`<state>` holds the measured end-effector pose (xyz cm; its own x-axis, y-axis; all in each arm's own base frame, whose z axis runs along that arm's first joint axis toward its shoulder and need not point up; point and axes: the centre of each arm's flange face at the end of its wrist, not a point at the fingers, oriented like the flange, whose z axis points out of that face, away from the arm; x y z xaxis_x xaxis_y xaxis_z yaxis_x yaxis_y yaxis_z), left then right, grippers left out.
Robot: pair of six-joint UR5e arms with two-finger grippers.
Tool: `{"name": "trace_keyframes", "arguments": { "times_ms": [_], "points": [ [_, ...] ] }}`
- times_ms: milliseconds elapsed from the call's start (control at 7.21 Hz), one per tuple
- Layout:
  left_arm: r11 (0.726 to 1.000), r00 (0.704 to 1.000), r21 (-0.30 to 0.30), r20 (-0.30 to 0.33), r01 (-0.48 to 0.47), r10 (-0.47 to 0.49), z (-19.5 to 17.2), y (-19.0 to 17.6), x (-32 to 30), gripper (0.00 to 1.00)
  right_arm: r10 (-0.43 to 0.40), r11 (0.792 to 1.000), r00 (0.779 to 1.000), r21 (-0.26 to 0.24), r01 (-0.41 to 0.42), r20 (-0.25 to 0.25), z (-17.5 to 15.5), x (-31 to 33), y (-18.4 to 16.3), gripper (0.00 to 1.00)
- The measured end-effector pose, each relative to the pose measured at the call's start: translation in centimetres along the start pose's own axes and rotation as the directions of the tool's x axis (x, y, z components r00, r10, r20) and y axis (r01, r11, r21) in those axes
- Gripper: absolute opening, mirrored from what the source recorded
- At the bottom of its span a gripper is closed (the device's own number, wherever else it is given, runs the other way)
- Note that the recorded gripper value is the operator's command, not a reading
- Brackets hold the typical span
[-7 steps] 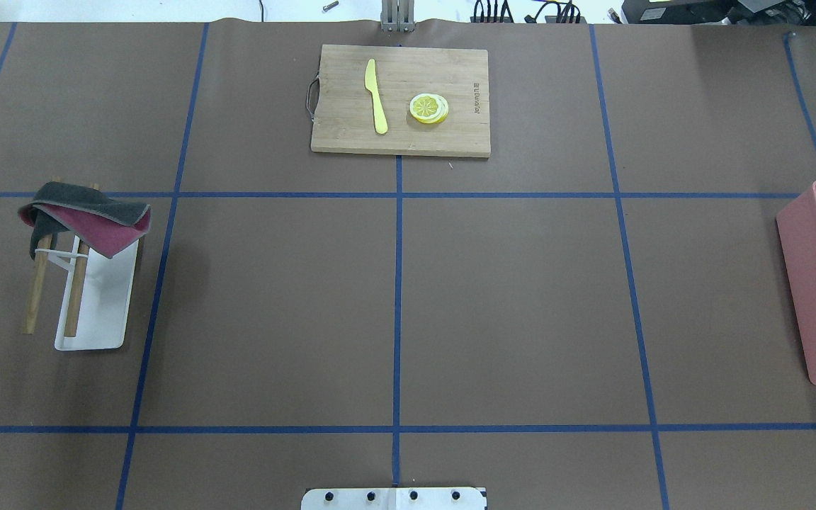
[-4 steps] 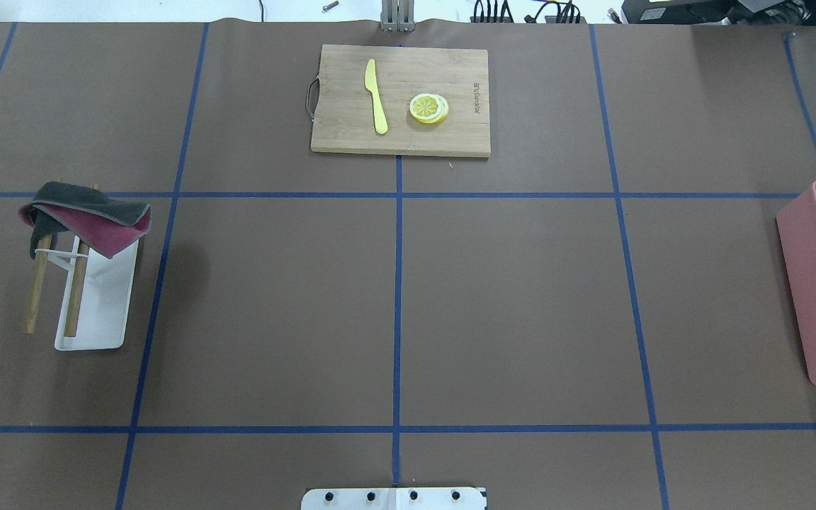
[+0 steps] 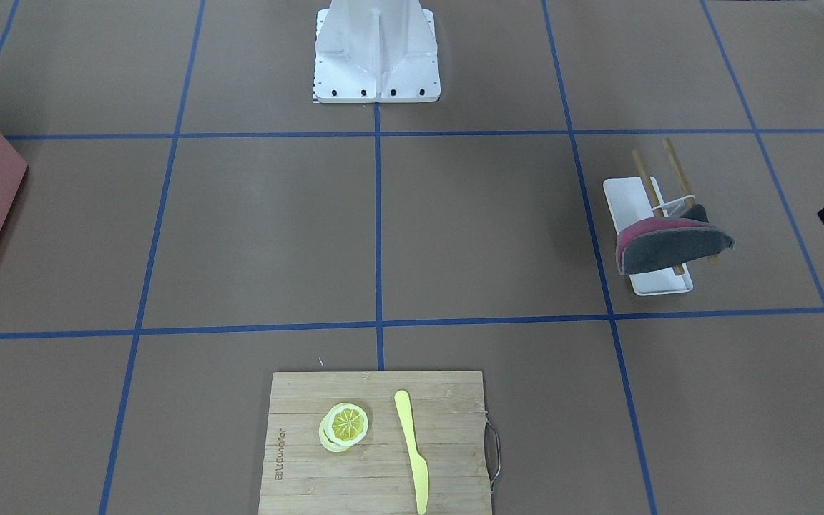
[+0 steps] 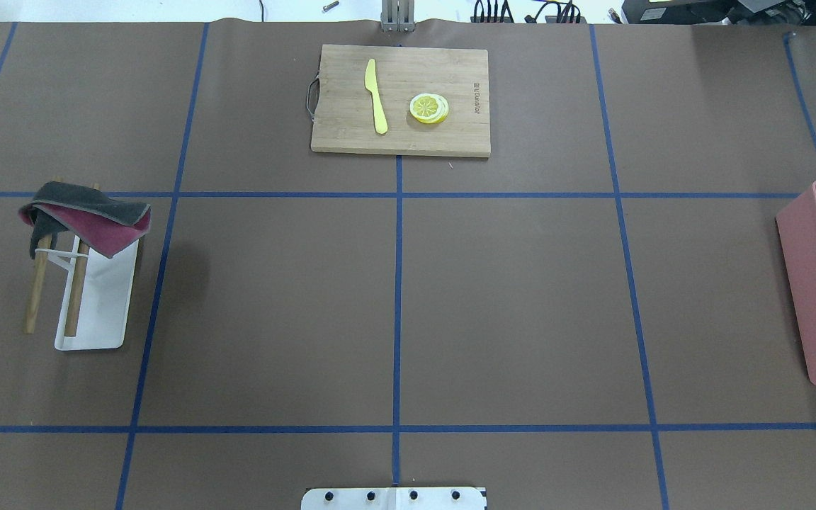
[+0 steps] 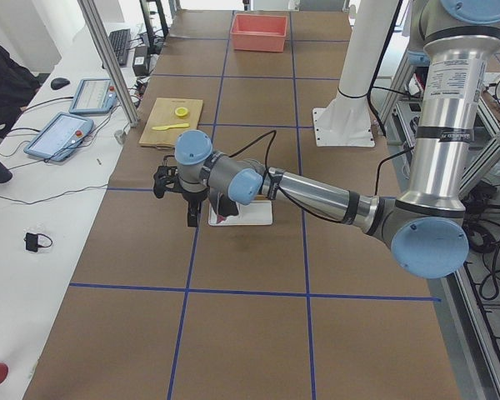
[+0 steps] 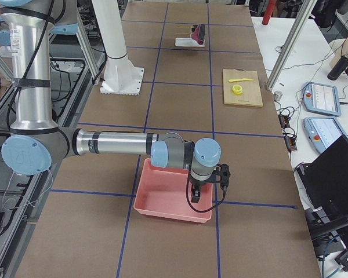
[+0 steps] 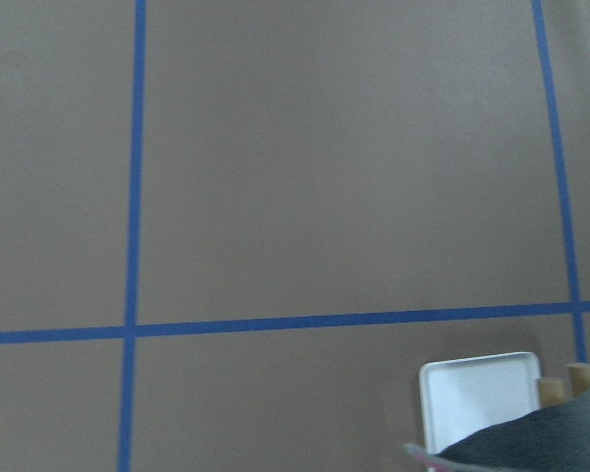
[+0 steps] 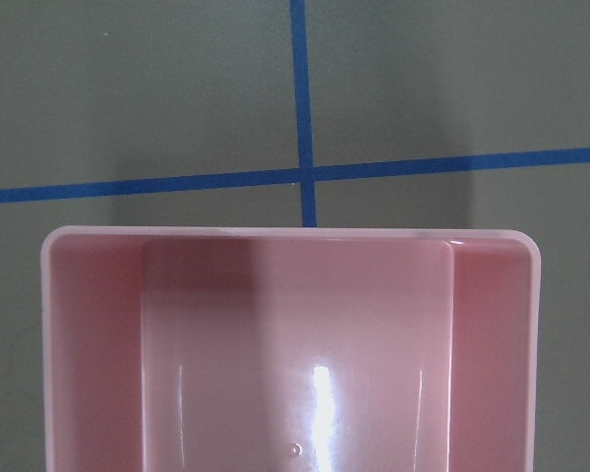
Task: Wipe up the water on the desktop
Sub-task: 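Lower the left gripper onto the grey-pink cloth on the white rack and grasp it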
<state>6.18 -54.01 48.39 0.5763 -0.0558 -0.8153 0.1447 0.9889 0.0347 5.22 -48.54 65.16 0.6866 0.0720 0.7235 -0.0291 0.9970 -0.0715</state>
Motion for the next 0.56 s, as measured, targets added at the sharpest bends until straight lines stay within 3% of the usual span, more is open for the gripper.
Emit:
{"name": "trace_keyframes", "arguments": {
  "times_ms": [555],
  "points": [
    [0.991,0.994,-0.078,-0.002,0.105,-0.105,4.9,1.8,5.5,0.98,0.003,1.0,1.0,-0.015,-0.003,-0.009,0.8,0.1,0.0,1.0]
  ]
}}
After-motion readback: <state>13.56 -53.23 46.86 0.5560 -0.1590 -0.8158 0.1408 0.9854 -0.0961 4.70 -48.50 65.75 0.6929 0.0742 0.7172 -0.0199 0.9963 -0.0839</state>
